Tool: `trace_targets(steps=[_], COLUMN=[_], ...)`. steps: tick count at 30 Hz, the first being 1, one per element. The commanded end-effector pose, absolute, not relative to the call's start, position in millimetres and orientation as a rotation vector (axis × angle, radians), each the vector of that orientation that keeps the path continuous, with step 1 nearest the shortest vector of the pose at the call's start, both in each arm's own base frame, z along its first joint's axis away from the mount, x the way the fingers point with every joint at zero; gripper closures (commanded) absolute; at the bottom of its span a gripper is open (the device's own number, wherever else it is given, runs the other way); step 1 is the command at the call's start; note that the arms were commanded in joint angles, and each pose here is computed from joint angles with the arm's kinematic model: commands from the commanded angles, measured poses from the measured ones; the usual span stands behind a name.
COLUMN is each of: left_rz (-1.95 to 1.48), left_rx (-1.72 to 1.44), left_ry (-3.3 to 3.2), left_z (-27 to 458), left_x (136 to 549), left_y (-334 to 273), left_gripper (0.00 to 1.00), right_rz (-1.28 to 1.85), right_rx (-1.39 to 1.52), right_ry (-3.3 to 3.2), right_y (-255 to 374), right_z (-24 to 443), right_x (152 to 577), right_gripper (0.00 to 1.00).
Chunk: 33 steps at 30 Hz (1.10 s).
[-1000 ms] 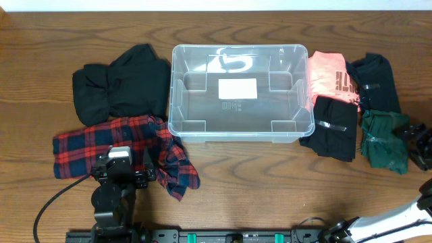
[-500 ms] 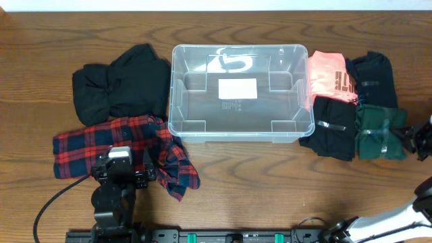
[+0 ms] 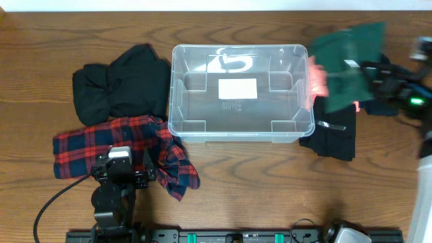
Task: Pack container
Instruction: 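Carry the green garment with the right gripper into the bin and release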
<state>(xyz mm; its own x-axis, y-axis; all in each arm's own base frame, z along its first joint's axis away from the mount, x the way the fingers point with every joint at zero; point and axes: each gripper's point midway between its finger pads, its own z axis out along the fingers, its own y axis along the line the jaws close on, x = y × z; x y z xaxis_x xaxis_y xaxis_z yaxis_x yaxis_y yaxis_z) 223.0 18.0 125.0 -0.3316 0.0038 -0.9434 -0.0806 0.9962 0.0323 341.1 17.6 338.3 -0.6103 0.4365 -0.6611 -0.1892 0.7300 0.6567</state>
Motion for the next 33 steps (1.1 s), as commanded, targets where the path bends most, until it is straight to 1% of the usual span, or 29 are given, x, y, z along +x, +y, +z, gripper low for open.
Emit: trace_targets(steps=[1,6,9,12,15,17,22,25,26,28,30,32,33], left_rz=[0.108,0.108,0.108,0.108,0.108,0.107,0.108,0.108,0.108,0.108,0.108,0.108,0.108], left_rx=[-0.049,-0.049,-0.049,-0.049,-0.049,-0.049,-0.049,-0.049,-0.049,-0.049,-0.049,-0.049,-0.049], left_ry=[1.923,1.923,1.923,1.923,1.923,1.923,1.923,1.923,1.923,1.923,1.923,1.923,1.923], left_z=[116,116,116,116,116,116,116,116,116,116,116,116,116], left_x=[223,223,223,223,223,223,223,223,223,223,223,223,223], left_y=[21,21,21,21,21,20,21,21,21,21,21,21,21], left_gripper=[0.02,0.02,0.02,0.02,0.02,0.02,0.02,0.02,0.02,0.02,0.02,0.02,0.02], right_rz=[0.912,0.965,0.985,1.038,1.091,1.143,1.290,1.297,1.288,1.271,1.234,1.186,1.155], right_rx=[0.337,0.392,0.452,0.561,0.640,0.629,0.689,0.753,0.762,0.730,0.593,0.476,0.427], right_ry=[2.091,2.155,2.209,2.282,2.345,2.363,2.390,2.414,2.425,2.436,2.423,2.407,2.400], right_y=[65,156,201,236,262,277,305,309,309,309,305,297,289], right_z=[339,320,292,251,207,186,146,125,119,113,118,124,128], right_x=[347,358,371,389,407,418,435,437,438,438,442,445,448], right_gripper=[0.99,0.99,0.99,0.99,0.99,0.99,0.99,0.99,0.97,0.80,0.61,0.50,0.46])
